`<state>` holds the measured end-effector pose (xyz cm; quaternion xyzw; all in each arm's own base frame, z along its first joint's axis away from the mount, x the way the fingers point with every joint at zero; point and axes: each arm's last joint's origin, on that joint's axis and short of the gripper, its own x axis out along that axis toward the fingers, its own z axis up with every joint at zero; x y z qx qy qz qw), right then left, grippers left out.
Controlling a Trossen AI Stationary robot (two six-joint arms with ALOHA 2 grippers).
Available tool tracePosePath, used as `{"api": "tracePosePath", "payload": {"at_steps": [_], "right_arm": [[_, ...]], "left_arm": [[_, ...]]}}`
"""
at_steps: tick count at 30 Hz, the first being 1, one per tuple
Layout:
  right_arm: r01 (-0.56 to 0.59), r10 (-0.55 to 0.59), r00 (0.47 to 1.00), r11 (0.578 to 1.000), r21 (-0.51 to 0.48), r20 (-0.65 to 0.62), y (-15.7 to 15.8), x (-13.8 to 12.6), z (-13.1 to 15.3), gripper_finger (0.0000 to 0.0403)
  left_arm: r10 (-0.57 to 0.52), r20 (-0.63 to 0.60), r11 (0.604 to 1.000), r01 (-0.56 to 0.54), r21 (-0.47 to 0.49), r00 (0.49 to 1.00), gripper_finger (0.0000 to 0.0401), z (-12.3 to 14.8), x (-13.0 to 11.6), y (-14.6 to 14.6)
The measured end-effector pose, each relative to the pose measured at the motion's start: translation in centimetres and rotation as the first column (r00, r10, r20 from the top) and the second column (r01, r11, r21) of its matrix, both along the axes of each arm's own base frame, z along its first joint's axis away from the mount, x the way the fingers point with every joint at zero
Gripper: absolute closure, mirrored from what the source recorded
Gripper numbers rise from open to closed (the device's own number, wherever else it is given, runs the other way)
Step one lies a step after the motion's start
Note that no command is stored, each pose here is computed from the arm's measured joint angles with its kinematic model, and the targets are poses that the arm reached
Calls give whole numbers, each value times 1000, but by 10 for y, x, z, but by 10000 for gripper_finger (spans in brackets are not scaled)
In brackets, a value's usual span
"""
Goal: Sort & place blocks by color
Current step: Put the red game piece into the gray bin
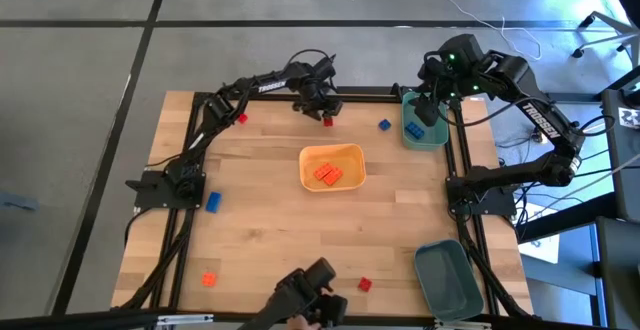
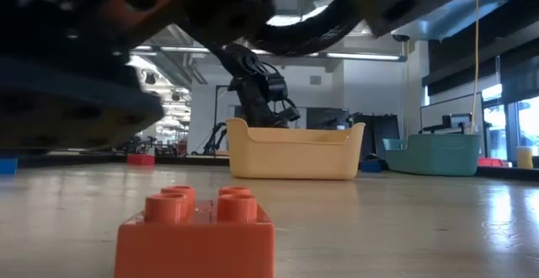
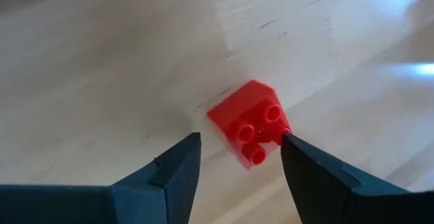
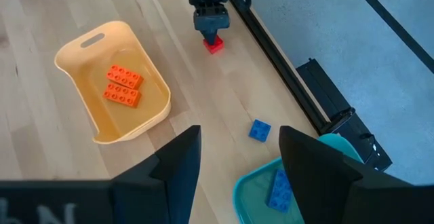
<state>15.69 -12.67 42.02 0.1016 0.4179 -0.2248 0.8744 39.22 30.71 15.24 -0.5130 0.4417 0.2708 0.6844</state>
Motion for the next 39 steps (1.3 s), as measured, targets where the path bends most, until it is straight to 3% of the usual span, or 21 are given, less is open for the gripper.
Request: {"api": "tracePosePath", "payload": {"at_steps": [4, 10, 22, 26, 33, 39], "right_arm": [[0, 0, 1000, 1000, 0, -1, 0, 0, 0, 203], [-1, 1, 1000, 1000, 0, -1, 0, 0, 0, 203], [0, 0, 1000, 1000, 1, -2, 0, 0, 0, 203], [0, 0, 1000, 1000, 1, -2, 0, 0, 0, 203], [2, -2, 1000, 1000, 2, -1, 0, 0, 0, 203], [2, -2, 1000, 1000, 2, -1, 0, 0, 0, 203]], "left_arm": [[20, -41, 1000, -21, -23, 999, 206, 0, -7, 3], [9, -205, 998, -22, -64, 979, 206, -1, -26, 0], [-158, -409, 986, 117, -122, 899, 206, 2, -45, -14], [-178, -388, 984, 154, -91, 904, 206, 9, -45, -14], [-82, -372, 994, 102, 35, 924, 206, 55, -51, -20], [-59, -356, 987, 109, 120, 933, 206, 67, -41, -29]]}}
